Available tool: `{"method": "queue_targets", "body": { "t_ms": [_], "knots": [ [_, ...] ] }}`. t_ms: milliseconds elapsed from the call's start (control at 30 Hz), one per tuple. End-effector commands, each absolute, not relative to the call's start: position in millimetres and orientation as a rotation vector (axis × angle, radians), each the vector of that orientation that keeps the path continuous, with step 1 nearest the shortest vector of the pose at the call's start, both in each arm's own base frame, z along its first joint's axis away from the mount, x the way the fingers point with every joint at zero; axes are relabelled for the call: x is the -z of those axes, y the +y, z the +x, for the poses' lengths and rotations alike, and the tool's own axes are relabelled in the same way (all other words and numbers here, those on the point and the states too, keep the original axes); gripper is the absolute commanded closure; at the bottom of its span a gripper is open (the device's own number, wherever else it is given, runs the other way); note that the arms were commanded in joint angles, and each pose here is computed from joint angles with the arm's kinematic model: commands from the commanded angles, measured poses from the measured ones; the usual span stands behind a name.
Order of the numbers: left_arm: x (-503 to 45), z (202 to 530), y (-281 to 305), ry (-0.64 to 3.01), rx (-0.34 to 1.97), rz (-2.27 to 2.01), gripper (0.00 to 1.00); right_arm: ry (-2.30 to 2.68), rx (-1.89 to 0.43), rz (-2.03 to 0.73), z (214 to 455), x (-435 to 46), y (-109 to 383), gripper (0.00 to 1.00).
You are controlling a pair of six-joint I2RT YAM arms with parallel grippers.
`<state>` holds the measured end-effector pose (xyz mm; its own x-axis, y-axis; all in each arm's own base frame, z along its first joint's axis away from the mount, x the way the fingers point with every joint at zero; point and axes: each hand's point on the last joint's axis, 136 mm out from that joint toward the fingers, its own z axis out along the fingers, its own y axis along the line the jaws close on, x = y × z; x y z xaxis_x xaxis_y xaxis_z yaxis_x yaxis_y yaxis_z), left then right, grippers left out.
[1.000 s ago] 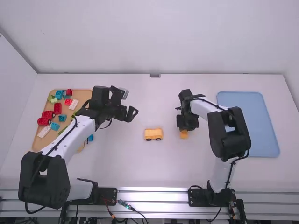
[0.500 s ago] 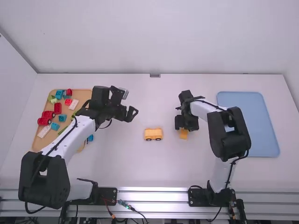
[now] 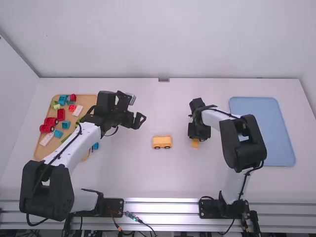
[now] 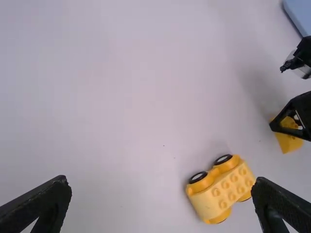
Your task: Assemble lego blocks to make yellow taxi
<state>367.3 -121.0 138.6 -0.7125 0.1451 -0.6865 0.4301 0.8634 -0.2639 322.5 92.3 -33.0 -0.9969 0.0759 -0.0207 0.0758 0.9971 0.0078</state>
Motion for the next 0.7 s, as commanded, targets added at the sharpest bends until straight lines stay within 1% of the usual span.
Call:
{"method": "queue_targets", "body": {
  "t_ms": [0,67,100,400,533,567,633,667],
  "knots": [
    [-151,369,-124,2.311,0.538,0.424,0.01,3.178,0.038,0.192,302,47,86,0.57],
    [-151,369,-124,2.311,0.538,0.425,0.01,3.177,0.038,0.200,303,46,87,0.56],
    [-151,369,-124,2.313,0.538,0.424,0.01,3.176,0.036,0.198,303,47,87,0.53],
    [-151,369,-124,2.313,0.538,0.424,0.01,3.129,0.068,0.184,299,48,95,0.53],
    [-151,369,-124,2.313,0.538,0.424,0.01,3.049,0.075,0.168,295,36,98,0.47],
    [-151,369,-124,2.313,0.538,0.423,0.01,3.025,0.062,0.162,293,31,98,0.45],
    [-152,370,-124,2.310,0.538,0.424,0.01,2.982,0.024,0.158,292,23,97,0.45],
    [-152,370,-124,2.310,0.538,0.424,0.01,2.959,-0.010,0.133,292,19,97,0.43]
  ]
}}
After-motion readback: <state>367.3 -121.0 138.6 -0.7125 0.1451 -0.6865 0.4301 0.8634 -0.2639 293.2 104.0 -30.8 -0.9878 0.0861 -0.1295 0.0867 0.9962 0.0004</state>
